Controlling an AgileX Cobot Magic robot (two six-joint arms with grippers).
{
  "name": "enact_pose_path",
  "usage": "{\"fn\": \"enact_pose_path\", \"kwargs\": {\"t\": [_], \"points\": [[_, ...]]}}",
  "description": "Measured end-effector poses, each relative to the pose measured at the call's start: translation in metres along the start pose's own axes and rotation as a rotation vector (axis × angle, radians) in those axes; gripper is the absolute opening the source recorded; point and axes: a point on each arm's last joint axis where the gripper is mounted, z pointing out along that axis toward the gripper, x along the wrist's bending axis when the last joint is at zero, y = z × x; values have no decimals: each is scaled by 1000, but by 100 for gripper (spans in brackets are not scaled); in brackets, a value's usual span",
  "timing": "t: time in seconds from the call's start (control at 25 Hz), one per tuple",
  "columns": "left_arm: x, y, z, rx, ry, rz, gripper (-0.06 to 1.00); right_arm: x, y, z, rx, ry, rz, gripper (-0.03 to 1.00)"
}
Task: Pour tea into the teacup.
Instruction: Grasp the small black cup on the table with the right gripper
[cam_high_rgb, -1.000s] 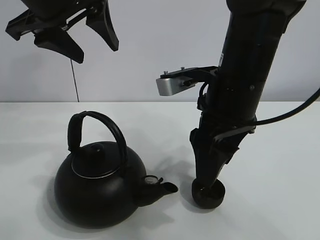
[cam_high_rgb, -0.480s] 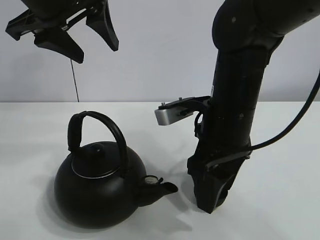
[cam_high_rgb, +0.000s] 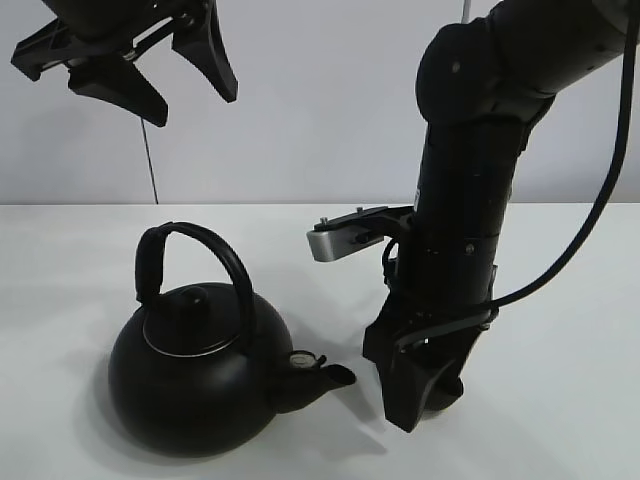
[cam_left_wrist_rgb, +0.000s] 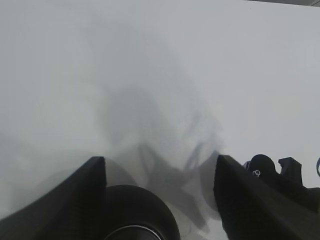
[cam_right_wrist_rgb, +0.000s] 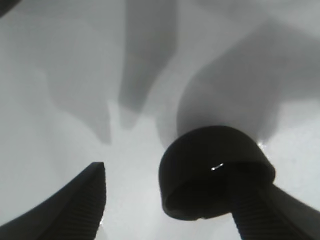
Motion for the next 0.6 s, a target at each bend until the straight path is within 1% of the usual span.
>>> {"fn": "enact_pose_path", "kwargs": {"t": [0.32, 0.6], "points": [[0, 0, 0, 0, 0, 0, 46, 3, -1, -12, -23, -4, -1, 47], [0, 0, 0, -1, 0, 0, 46, 2, 0, -13, -25, -5, 0, 47]]}}
